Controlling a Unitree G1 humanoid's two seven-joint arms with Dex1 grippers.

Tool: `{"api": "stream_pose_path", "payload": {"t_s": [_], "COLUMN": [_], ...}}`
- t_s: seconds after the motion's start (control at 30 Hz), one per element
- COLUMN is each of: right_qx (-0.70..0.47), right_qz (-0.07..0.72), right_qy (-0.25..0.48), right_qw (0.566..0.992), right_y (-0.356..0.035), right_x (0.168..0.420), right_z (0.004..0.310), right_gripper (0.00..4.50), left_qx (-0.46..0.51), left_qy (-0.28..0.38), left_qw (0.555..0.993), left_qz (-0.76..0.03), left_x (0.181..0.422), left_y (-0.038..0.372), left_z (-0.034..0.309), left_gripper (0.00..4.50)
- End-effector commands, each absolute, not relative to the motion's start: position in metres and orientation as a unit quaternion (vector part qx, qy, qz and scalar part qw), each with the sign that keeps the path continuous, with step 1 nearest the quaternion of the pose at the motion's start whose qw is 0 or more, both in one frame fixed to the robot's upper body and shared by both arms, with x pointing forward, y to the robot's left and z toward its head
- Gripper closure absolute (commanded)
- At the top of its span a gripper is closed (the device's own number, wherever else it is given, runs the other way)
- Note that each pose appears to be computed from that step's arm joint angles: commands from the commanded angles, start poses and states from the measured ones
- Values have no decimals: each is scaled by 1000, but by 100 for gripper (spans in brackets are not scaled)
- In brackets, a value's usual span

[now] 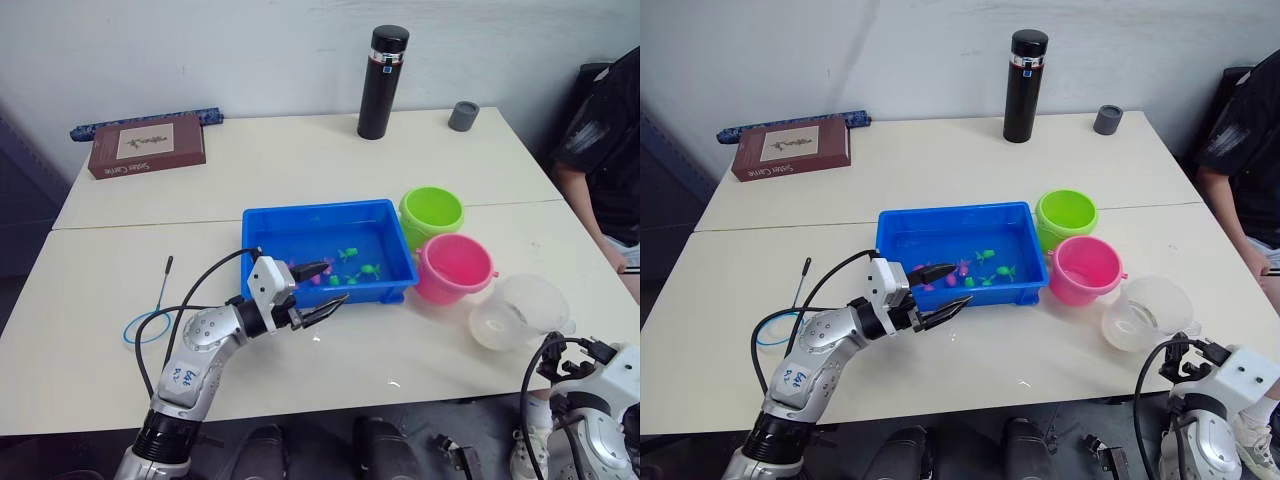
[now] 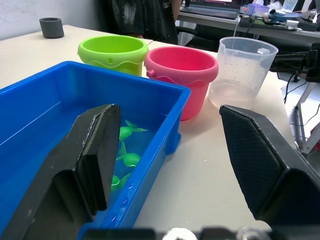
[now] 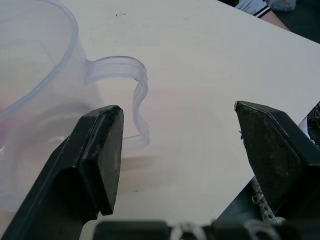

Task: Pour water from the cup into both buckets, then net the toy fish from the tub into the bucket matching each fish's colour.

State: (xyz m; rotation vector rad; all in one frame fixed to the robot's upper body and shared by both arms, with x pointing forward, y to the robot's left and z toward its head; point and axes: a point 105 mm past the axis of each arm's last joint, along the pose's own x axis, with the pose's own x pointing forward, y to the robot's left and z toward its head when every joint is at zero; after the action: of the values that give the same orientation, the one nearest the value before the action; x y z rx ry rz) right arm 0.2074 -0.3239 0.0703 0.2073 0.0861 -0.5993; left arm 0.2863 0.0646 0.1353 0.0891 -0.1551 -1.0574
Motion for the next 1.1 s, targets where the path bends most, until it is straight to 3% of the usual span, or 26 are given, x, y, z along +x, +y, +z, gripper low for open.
{"api": "stream_pose_path", "payload": {"t_s": [0.03, 1.1], "right_qx": [92, 83], "right_qz": [-302, -288], "right_qy": [18, 15], "right_qw": [949, 954], "right_y": [-332, -343], "right_x": [204, 222], "right_z": [83, 81], "right_gripper": [72, 72], "left_qx": [48, 51], "left_qy": [-94, -97], "left_qw": [857, 863], "left_qz": [-504, -494], "left_x": [283, 285], "left_y": [64, 67], "left_z": [145, 147], "left_gripper": [105, 105]}}
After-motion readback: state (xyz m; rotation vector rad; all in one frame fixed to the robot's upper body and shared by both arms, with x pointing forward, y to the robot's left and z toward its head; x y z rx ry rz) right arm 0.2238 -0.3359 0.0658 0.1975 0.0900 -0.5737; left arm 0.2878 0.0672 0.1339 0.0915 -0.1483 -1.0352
